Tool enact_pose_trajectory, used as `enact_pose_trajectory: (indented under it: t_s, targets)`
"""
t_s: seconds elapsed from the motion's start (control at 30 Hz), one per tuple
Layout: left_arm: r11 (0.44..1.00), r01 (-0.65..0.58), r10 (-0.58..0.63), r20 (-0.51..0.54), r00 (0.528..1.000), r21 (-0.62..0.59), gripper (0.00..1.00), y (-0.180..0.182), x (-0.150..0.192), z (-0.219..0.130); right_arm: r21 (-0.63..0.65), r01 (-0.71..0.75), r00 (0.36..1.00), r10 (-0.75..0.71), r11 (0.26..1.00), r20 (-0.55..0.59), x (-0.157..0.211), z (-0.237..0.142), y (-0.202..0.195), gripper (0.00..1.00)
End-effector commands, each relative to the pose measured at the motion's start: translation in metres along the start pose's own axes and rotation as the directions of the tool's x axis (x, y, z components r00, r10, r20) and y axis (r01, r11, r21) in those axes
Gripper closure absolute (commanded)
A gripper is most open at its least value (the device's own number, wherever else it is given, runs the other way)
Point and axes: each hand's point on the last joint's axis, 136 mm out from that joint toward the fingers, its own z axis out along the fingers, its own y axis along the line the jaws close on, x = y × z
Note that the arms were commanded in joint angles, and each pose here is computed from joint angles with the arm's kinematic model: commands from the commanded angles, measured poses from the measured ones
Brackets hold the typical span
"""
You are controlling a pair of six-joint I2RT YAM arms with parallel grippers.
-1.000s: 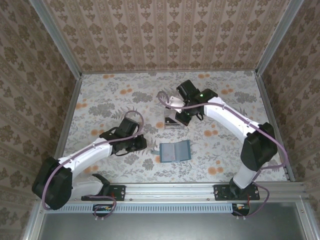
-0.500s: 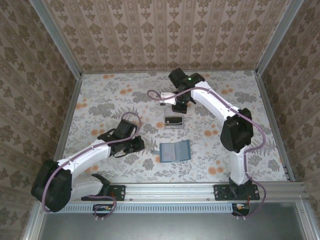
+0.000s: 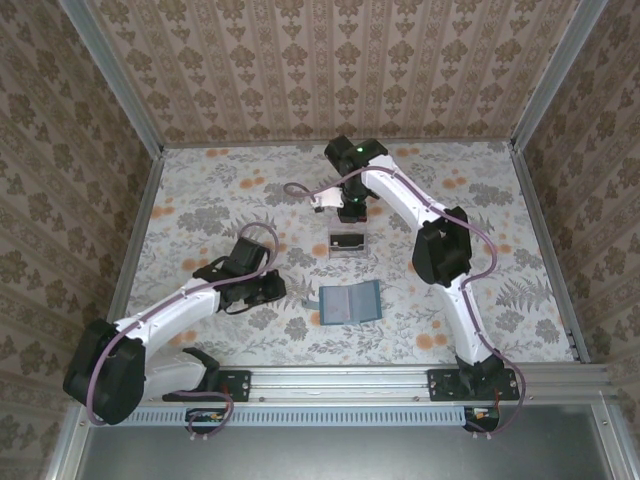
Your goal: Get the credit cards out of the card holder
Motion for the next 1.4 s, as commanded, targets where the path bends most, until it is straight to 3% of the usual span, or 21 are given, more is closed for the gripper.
enact_pose_trajectory:
  t_s: [0.0, 0.67, 0.73, 0.87, 1.1, 1.37]
  targets:
    - [0.999, 0.025, -0.026, -0.04, 0.999, -0.028, 0.87, 0.013, 0.011, 0.003, -0.058, 0.03, 0.998, -0.033, 0.998, -0.055, 0.014, 0.004, 0.008, 1.0]
    - [0.999, 0.034, -0.036, -0.049, 0.998, -0.023, 0.87, 0.016, 0.011, 0.004, -0.256, -0.015, 0.999, 0.006, 0.966, -0.037, 0.013, 0.028, 0.042, 0.99]
    - [0.999, 0.035, -0.036, -0.049, 0.998, -0.024, 0.87, 0.017, 0.011, 0.003, -0.244, -0.025, 0.999, 0.016, 0.969, -0.038, 0.012, 0.029, 0.039, 0.88]
    - [0.999, 0.037, -0.038, -0.043, 0.998, -0.024, 0.87, 0.017, 0.011, 0.0, -0.193, -0.031, 0.999, 0.025, 0.981, -0.031, 0.009, 0.025, 0.028, 0.8]
    - [0.999, 0.035, -0.036, -0.035, 0.999, -0.019, 0.87, 0.015, 0.008, -0.003, -0.022, -0.037, 0.999, 0.036, 0.999, -0.027, 0.005, 0.004, -0.003, 0.78]
    - [1.0, 0.022, -0.022, -0.027, 0.999, -0.002, 0.87, 0.005, 0.003, -0.008, 0.074, -0.06, 0.998, 0.061, 0.995, -0.013, 0.004, -0.02, -0.015, 0.77]
